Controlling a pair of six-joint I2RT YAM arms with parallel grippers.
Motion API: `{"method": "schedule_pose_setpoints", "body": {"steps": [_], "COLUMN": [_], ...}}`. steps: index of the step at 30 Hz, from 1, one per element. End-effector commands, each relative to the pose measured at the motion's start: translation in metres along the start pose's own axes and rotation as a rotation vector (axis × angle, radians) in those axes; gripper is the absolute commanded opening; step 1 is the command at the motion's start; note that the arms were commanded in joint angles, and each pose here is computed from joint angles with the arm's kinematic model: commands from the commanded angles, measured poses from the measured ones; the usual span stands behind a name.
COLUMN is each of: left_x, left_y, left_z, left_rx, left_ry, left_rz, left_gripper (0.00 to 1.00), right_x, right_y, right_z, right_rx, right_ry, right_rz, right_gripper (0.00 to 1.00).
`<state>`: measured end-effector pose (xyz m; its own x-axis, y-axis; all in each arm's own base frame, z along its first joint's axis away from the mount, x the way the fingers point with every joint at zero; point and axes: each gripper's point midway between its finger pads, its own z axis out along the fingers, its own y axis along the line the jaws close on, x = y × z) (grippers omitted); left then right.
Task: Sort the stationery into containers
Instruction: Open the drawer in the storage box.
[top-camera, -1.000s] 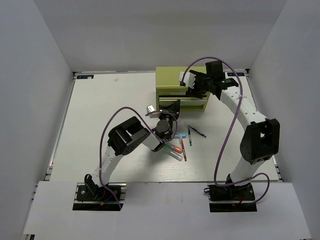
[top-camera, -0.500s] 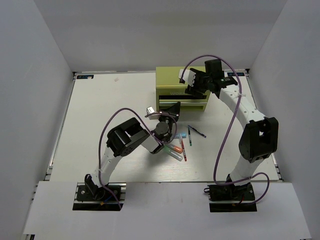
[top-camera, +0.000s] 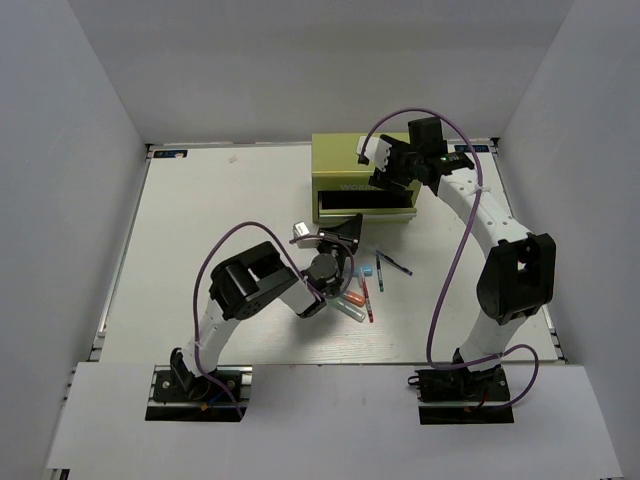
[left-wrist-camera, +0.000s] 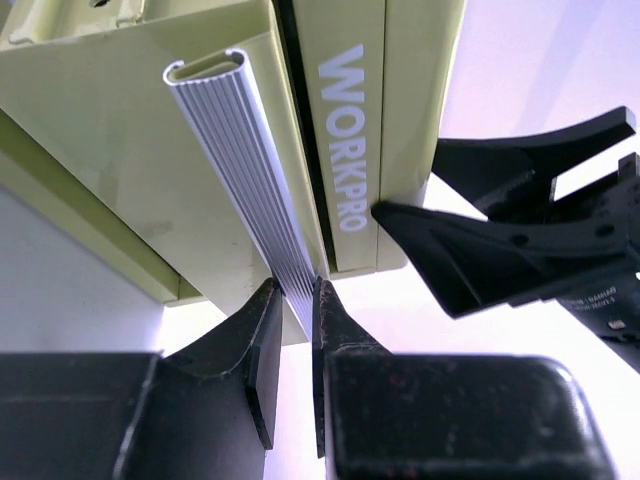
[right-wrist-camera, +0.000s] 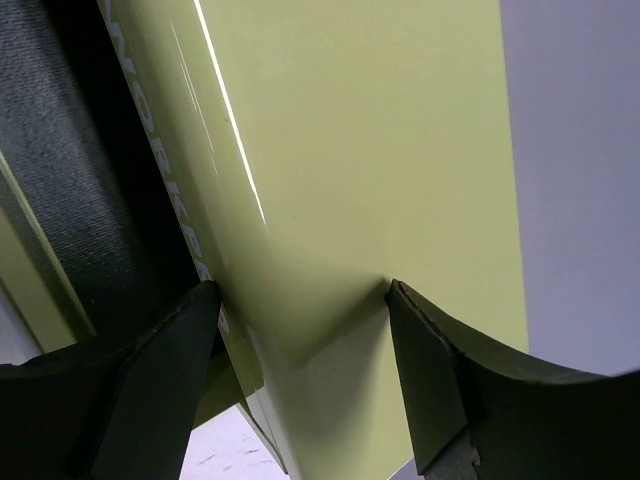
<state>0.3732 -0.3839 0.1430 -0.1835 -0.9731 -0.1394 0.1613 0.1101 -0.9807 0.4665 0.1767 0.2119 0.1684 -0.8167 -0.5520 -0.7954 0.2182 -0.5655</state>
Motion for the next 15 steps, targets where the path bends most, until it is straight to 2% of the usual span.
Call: {"method": "schedule_pose_setpoints", "body": {"steps": [1, 6, 7, 9, 10, 11, 13, 15], "left_x": [-0.027, -0.027, -0.027, -0.029, -0.029, -0.030, -0.032, -0.033], "left_y": [-0.087, -0.085, -0.085, -0.086, -0.086, -0.083, -0.087, -0.092], "left_z": [-0.026, -0.031, -0.031, -0.032, -0.032, -0.033, -0.033, -0.033], "left_rx": [0.249, 0.239, 0.239, 0.239, 0.239, 0.230, 0.237, 0.243], "left_ry": [-0.070, -0.069, -0.069, -0.069, -0.069, -0.074, -0.076, -0.078], "left_rz": [-0.231, -0.219, -0.219, -0.219, -0.219, -0.223, -0.231, -0.237], "left_gripper": [0.00, 0.00, 0.03, 0.23, 0.49, 0.65, 0.82, 0.89], "right_x": [0.005, 0.002, 0.000, -0.003, -0.004, -0.005, -0.008, -0.007], "right_y": [-0.018, -0.016, -0.015, -0.011, -0.008, -0.006, -0.004, -0.002], "right_z": [-0.004, -0.007, -0.011, -0.013, -0.016, -0.017, -0.024, -0.028], "right_rx": [0.064, 0.059, 0.060, 0.045, 0.040, 0.036, 0.039, 0.040], "right_ry": [0.035, 0.024, 0.019, 0.003, -0.004, -0.007, -0.017, -0.019], "right_rz": [0.026, 0.034, 0.032, 0.031, 0.026, 0.024, 0.018, 0.012], "right_gripper": [0.73, 0.76, 0.78, 0.80, 0.81, 0.85, 0.88, 0.90]}}
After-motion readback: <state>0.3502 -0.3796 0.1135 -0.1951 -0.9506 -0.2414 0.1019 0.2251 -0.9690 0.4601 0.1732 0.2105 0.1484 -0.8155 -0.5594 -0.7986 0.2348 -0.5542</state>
